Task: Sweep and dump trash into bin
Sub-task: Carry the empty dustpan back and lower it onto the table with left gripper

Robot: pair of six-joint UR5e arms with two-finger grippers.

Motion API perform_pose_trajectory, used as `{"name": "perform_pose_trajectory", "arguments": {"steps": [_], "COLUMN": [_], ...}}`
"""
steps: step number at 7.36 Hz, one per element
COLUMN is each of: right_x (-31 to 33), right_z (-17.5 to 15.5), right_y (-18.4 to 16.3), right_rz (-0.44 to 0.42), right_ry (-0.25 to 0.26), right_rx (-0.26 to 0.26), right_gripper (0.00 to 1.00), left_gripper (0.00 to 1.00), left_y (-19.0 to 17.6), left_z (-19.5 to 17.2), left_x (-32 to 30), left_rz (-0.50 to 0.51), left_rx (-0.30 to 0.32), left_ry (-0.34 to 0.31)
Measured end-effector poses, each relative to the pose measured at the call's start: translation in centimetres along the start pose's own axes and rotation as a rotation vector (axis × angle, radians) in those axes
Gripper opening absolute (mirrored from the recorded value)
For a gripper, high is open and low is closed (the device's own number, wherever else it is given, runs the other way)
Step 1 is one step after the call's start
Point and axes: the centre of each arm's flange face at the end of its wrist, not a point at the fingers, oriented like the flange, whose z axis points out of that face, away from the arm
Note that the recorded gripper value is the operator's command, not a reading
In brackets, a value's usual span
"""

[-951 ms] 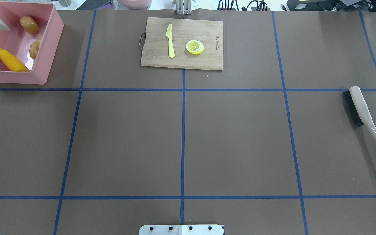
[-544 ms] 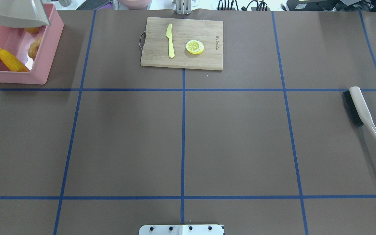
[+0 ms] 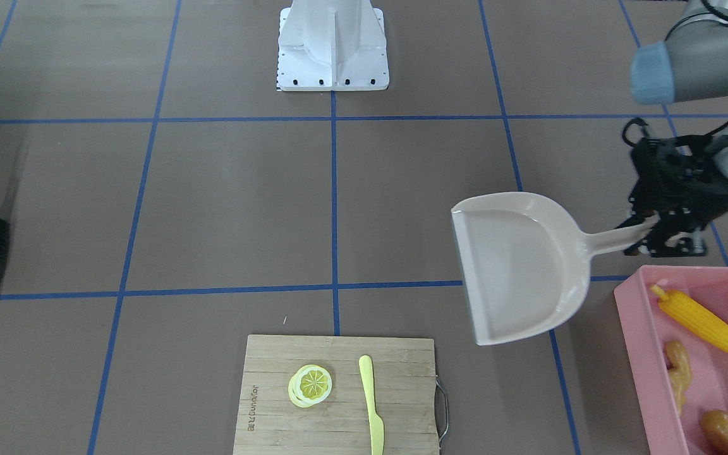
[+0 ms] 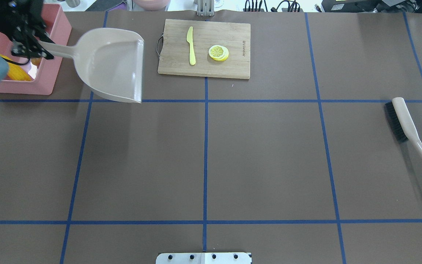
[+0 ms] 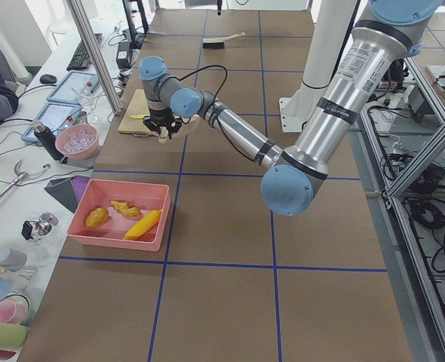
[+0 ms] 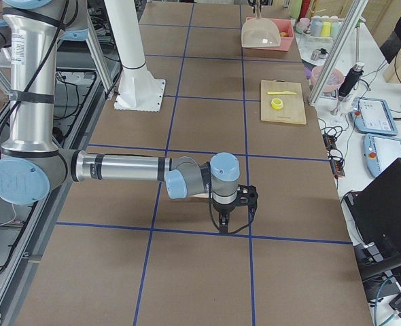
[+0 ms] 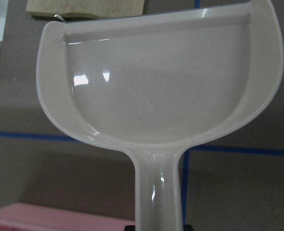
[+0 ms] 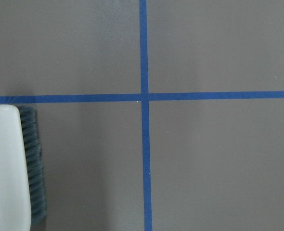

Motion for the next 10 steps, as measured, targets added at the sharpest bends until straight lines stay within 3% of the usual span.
{"name": "perform_pose_trajectory", "arguments": {"steps": [2, 4, 6, 8, 9, 10], "right_x": [0.6, 0.8, 0.8, 0.3, 0.3, 0.4], "right_z": [-0.3, -0.5, -0.5, -1.4, -2.3, -3.2], "right_y": [0.2, 0.3, 0.2, 0.0, 0.1, 0.4], "right_rz": [0.006, 0.018, 0.026, 0.047, 0.062, 0.08], "right_ry": [-0.006, -0.006, -0.008, -0.025, -0.047, -0.064], "right_rx": [0.004, 0.007, 0.004, -0.006, -0.004, -0.001], "right_gripper": [1.0, 1.0, 1.0, 1.0, 1.0, 1.0], "left_gripper": [0.0, 0.0, 0.01, 0.1, 0.31, 0.32], "left_y": [-7.4, -9.5, -9.9, -8.7, -8.4, -8.4], "left_z": [7.0, 9.5, 10.7, 11.9, 12.4, 12.7], "left_x": [6.1, 11.7, 14.2, 15.5, 16.1, 16.6], "left_rz": [0.098, 0.113, 0.048, 0.012, 0.01, 0.015], "left_rx": [0.014, 0.054, 0.066, 0.047, 0.041, 0.044], "left_ry": [-0.007, -0.039, -0.066, -0.065, -0.063, -0.062]}}
